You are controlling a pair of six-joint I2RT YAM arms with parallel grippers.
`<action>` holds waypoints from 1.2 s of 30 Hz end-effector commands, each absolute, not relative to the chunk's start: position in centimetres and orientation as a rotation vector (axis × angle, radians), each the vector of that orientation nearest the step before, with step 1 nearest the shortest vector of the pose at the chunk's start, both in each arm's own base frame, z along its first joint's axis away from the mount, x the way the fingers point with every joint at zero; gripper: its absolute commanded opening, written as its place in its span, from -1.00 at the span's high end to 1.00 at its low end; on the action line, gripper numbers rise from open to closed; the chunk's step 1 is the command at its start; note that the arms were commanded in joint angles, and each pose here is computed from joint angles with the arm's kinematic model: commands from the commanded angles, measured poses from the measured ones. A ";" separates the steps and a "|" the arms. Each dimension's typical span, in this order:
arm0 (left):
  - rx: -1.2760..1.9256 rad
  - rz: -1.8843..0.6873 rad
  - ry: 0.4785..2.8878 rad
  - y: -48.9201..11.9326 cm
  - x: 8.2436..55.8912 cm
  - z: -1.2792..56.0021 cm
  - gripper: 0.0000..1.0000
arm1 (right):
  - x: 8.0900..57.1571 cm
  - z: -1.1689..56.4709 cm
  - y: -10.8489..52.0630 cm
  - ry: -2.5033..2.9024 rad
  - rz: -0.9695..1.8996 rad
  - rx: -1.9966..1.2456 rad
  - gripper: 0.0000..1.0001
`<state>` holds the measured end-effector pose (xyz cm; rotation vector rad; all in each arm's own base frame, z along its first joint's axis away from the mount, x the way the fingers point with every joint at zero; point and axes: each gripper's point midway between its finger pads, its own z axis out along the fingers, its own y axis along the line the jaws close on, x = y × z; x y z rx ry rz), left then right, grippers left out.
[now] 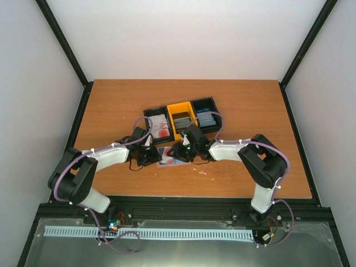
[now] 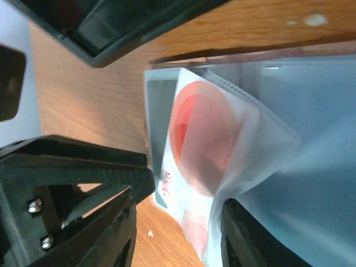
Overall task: Put the credit cards into the card holder
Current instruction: Turn over the card slot in the card holder.
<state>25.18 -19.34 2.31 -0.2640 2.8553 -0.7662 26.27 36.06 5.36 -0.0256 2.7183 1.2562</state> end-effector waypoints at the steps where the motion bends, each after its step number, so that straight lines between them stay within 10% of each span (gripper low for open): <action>1: -0.259 -0.687 2.924 -18.6 24.6 0.7 0.37 | 26.2 5.0 35.1 2.723 1.178 0.032 0.12; 26: -0.113 -0.646 3.063 -18.9 23.3 -1.5 0.26 | 25.7 3.1 34.5 2.786 1.122 0.045 0.07; 36: -0.115 -0.475 3.191 -18.2 20.8 -4.4 0.53 | 26.5 3.7 35.3 2.752 1.154 0.056 0.32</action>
